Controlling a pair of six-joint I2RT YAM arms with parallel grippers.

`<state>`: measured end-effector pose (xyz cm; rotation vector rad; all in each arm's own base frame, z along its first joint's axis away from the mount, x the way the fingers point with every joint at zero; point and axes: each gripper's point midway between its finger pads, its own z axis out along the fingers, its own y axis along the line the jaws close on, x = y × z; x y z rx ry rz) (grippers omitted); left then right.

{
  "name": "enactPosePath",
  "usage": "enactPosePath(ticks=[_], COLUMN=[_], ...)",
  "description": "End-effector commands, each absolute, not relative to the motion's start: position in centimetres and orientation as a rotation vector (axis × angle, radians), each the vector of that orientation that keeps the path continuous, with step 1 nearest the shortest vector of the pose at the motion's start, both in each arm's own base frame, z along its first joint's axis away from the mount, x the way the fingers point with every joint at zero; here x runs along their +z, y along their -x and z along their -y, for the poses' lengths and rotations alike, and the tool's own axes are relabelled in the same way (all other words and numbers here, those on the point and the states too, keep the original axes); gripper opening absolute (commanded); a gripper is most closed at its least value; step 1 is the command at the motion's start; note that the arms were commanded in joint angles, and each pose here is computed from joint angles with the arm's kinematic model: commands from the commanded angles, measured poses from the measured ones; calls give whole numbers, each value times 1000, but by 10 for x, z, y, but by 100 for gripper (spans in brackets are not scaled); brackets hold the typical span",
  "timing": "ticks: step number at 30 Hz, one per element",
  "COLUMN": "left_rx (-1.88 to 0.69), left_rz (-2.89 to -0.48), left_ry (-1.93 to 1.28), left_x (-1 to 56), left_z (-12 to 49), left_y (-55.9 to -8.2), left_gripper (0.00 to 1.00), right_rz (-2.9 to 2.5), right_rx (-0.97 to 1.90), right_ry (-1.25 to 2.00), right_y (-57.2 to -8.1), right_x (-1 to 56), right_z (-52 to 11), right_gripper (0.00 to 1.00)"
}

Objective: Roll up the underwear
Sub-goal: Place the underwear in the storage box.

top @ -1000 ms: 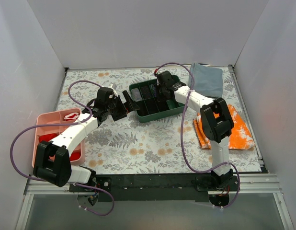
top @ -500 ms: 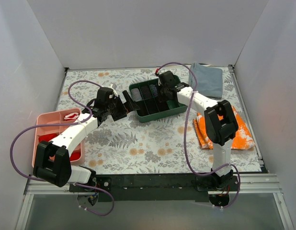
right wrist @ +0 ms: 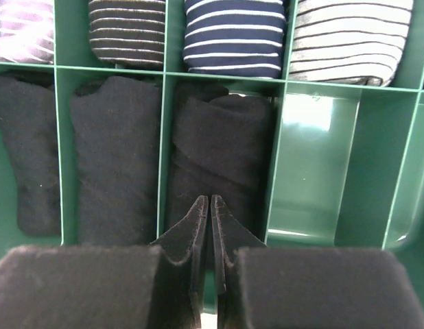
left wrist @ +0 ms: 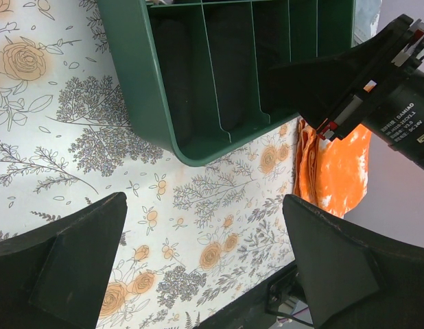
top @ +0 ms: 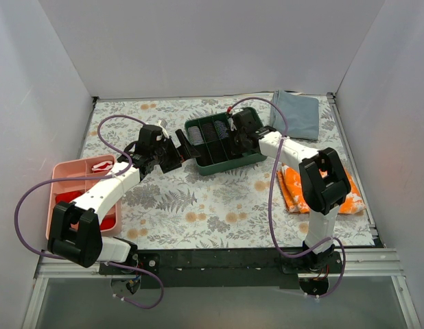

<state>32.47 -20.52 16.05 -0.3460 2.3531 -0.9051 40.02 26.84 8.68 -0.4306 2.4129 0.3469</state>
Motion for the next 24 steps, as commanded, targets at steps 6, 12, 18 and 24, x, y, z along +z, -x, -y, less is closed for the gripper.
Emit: enactPosePath(ticks=[6, 12, 18, 24], left_rx=[-937, -938, -941, -937], left_rz=[-2306, -2294, -2279, -2263], left_ry=[324, 317, 303, 284], left_x=[178, 183, 189, 196], left_z=[207, 206, 206, 205], left_y=[-328, -327, -326, -326], left_gripper=[98, 98, 98, 98], right_rz=[-2384, -2273, -2176, -2234], right_rx=[385, 396, 404, 432], right_ry=[403, 392, 368, 382], right_y=[-405, -411, -401, -370], right_x=[102, 142, 189, 183], right_z=[-273, -272, -260, -248], right_gripper=[11, 15, 40, 70])
